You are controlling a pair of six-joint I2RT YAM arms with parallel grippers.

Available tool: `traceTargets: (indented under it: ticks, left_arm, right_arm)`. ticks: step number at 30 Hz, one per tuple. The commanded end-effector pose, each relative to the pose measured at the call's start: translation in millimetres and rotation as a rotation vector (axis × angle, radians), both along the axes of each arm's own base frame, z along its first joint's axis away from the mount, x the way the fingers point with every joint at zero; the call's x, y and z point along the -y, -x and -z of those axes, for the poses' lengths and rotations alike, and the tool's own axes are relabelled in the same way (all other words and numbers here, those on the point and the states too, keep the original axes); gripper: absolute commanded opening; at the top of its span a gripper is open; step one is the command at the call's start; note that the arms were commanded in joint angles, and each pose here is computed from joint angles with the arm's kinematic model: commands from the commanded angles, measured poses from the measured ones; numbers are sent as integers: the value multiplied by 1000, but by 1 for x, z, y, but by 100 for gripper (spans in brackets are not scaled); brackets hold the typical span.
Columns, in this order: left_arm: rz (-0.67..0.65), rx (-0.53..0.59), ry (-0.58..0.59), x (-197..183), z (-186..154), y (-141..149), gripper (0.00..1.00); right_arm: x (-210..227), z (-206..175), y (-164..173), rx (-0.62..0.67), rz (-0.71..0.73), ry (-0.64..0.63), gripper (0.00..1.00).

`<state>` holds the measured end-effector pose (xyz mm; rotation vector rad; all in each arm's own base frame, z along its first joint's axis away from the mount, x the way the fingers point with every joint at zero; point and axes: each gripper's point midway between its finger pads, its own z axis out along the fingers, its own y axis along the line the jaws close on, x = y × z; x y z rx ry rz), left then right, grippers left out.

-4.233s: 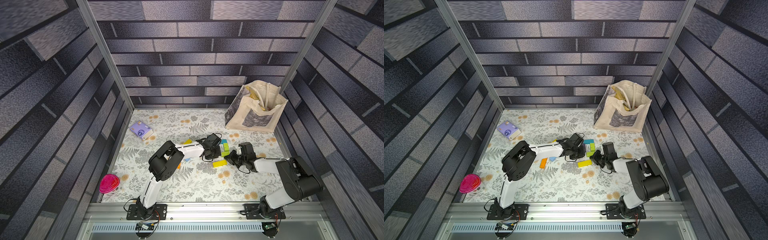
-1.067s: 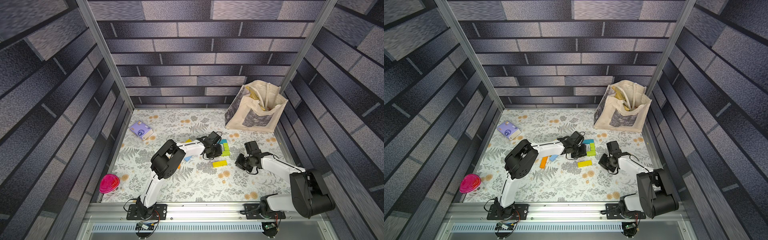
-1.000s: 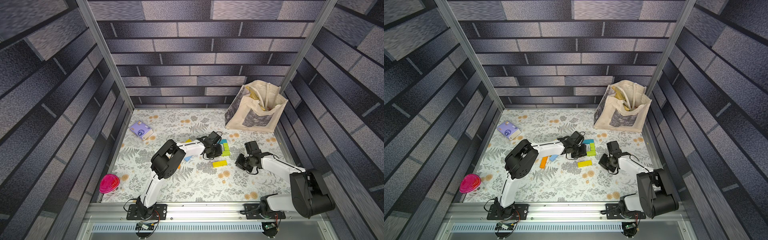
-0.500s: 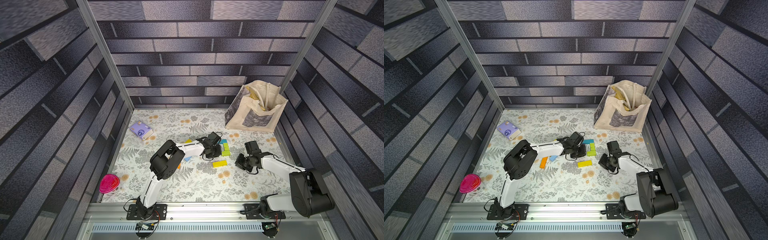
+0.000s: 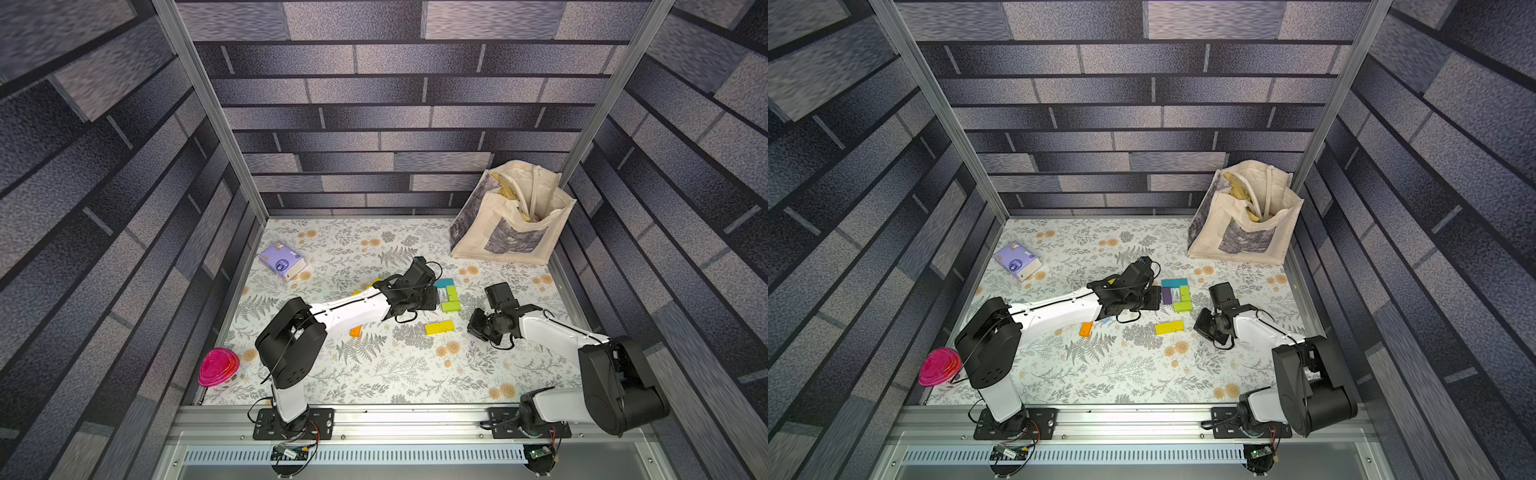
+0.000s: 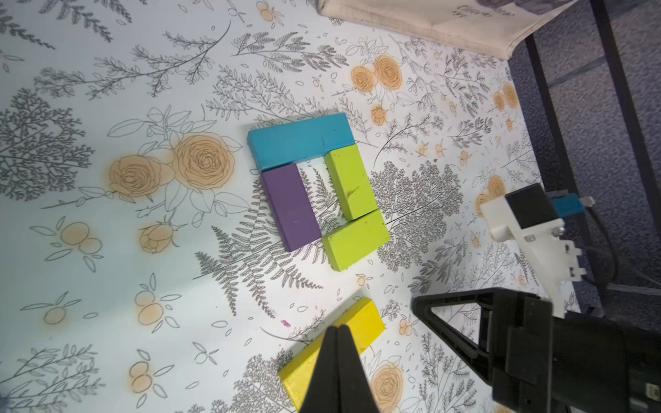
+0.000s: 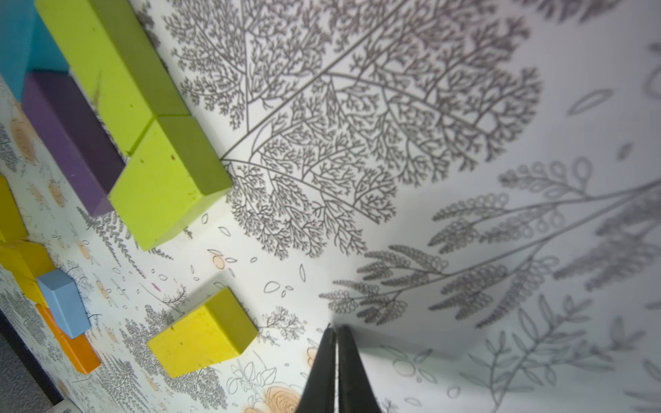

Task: Assemble the letter p with building blocks
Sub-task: Assemble the building block at the center of the board, then adjust the building block at the center of the board.

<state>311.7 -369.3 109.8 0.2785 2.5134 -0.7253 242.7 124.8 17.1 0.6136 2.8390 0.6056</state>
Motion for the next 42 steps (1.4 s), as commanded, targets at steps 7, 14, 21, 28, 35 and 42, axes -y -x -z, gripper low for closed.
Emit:
traceTargets:
  ticks: [7, 14, 21, 28, 35, 42]
  left_arm:
    - [131, -43, -111, -5, 46, 16, 5]
    - [164, -115, -114, 8, 67, 19, 5]
    - [171, -139, -128, 12, 74, 21, 4]
    - [184, -175, -150, 8, 79, 31, 3]
    - [212, -226, -183, -3, 87, 49, 3]
    - [300, -212, -166, 8, 80, 63, 3]
  right_arm:
    - [-23, 14, 24, -34, -5, -28, 8]
    - [-27, 16, 31, -33, -6, -39, 9]
    - [-32, 22, 27, -42, -19, -48, 9]
    - [-36, 23, 19, -33, -29, -44, 9]
    - [-43, 27, 14, -44, -50, -54, 9]
    - [-46, 30, 18, -58, -56, -58, 9]
